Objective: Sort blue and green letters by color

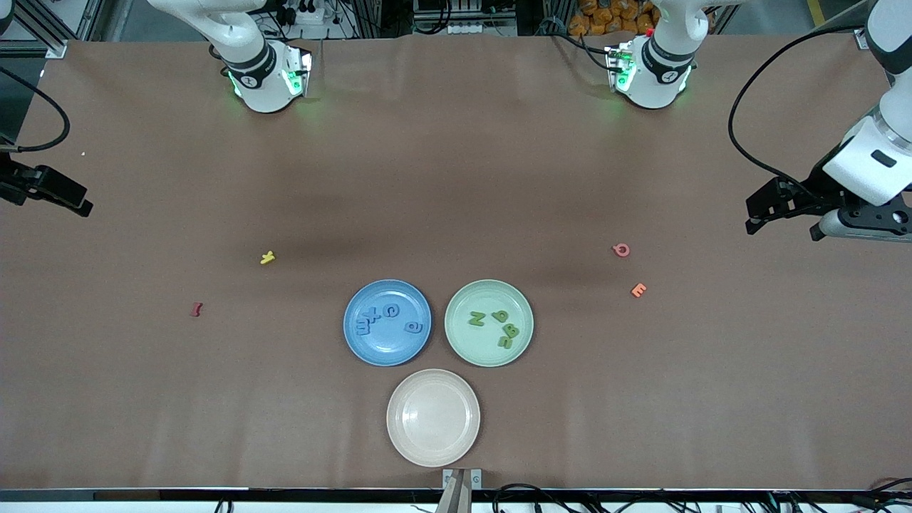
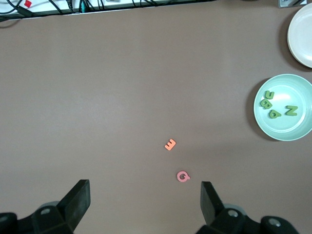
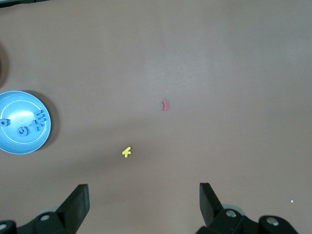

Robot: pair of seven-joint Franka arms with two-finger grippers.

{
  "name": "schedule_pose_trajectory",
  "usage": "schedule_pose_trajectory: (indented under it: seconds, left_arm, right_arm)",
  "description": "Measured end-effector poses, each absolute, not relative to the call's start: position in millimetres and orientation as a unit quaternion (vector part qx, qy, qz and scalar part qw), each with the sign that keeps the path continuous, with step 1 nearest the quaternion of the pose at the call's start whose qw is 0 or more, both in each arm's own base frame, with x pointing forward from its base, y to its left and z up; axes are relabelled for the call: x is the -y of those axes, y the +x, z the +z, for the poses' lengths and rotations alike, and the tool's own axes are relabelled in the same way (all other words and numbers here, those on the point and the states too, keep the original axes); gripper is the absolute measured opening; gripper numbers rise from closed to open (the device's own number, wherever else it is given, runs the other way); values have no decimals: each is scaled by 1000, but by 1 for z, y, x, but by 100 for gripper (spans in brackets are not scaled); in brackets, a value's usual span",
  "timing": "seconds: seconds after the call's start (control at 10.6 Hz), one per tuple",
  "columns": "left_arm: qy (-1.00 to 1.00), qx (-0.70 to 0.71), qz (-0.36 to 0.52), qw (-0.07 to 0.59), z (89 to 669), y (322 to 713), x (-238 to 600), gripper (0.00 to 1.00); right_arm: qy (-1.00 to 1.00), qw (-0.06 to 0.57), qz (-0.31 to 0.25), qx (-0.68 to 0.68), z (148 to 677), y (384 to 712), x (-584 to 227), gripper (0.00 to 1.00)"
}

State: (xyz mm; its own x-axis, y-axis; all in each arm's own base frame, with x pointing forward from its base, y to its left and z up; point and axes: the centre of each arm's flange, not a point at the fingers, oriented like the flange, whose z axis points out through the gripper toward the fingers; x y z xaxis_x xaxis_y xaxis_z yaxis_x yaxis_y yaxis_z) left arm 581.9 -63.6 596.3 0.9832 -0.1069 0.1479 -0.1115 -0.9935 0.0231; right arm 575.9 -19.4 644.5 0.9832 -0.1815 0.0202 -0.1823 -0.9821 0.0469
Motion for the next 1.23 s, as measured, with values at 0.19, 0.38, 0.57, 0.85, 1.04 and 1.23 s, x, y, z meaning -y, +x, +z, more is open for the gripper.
schedule_pose_trajectory:
  seconds: [0.19, 0.38, 0.57, 0.85, 1.04, 1.23]
  left_arm:
    - [996, 55, 69, 15, 598, 580, 64, 100]
    - [995, 57, 75, 16, 606, 578, 67, 100]
    - [996, 62, 69, 15, 610, 573, 75, 100]
    - [996, 58, 61, 15, 609, 572, 71, 100]
    - [996, 58, 61, 14, 609, 572, 70, 100]
    - [996, 57, 60, 14, 609, 572, 70, 100]
  right_arm:
    - [995, 24, 9, 91, 646, 575, 19, 100]
    - [996, 24, 9, 87, 647, 575, 20, 100]
    - [997, 24, 9, 73, 647, 574, 22, 100]
    - [997, 24, 7, 71, 647, 574, 23, 100]
    - [997, 24, 7, 69, 646, 574, 21, 100]
    - [997, 23, 6, 68, 646, 574, 20, 100]
